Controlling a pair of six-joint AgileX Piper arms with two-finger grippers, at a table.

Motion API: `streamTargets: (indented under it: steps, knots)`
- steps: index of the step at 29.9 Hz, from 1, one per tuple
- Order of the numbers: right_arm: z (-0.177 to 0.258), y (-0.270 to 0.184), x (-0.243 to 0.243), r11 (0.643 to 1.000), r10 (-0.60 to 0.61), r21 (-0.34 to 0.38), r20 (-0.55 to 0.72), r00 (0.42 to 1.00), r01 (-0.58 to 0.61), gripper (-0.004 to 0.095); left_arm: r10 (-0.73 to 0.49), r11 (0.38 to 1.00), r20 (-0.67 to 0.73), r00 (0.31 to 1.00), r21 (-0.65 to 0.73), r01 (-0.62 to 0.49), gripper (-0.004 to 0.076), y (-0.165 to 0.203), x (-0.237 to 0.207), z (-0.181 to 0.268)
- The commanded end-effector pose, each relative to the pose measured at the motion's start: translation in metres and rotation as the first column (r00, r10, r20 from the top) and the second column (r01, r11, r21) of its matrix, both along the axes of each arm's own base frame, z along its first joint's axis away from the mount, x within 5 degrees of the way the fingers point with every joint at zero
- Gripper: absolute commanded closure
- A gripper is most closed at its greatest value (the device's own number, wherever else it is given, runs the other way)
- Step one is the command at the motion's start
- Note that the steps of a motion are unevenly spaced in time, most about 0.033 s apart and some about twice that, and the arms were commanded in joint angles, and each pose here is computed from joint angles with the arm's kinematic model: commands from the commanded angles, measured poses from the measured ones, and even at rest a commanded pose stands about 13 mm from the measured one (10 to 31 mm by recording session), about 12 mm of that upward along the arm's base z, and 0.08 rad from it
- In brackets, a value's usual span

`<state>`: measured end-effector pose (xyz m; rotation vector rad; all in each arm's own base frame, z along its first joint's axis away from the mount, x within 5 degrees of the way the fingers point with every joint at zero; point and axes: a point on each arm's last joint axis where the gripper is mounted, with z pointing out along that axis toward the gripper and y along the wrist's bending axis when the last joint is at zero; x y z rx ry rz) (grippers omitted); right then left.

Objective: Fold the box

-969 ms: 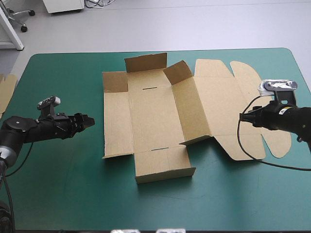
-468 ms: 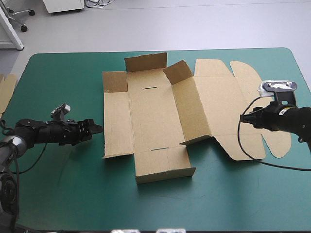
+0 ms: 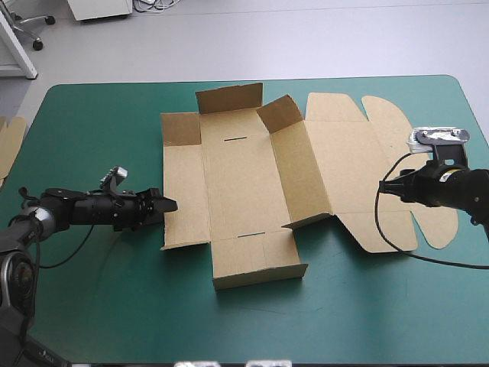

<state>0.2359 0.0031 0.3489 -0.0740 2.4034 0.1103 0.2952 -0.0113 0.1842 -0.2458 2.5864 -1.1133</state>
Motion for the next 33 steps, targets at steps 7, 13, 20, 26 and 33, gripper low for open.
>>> streamTargets:
  steps: [7,13,20,26,33]
  knots:
    - [0.017,-0.003,0.000,1.000,-0.016,-0.008,0.088,0.996,0.016,0.0464,0.014,0.999,0.118,0.993,-0.040,-0.009,0.0291,-0.036,0.014,0.012]
    - [0.017,-0.003,0.000,1.000,-0.015,-0.008,0.086,0.996,0.016,0.0464,0.060,0.998,0.176,0.983,-0.042,-0.053,0.0370,-0.034,0.021,0.016]
    - [0.017,-0.003,0.000,1.000,-0.015,-0.008,0.086,0.996,0.016,0.0464,0.022,1.000,0.165,0.986,-0.020,-0.019,0.0659,-0.050,0.019,0.014]
    - [0.016,-0.003,0.000,1.000,-0.015,-0.008,0.084,0.996,0.016,0.0464,0.016,0.999,0.203,0.979,0.030,-0.022,0.0738,-0.051,0.021,0.013]
    - [0.016,-0.003,-0.001,1.000,-0.014,-0.019,0.081,0.997,0.016,0.0464,-0.152,0.987,0.283,0.947,0.101,0.128,0.0738,-0.055,0.027,0.029]
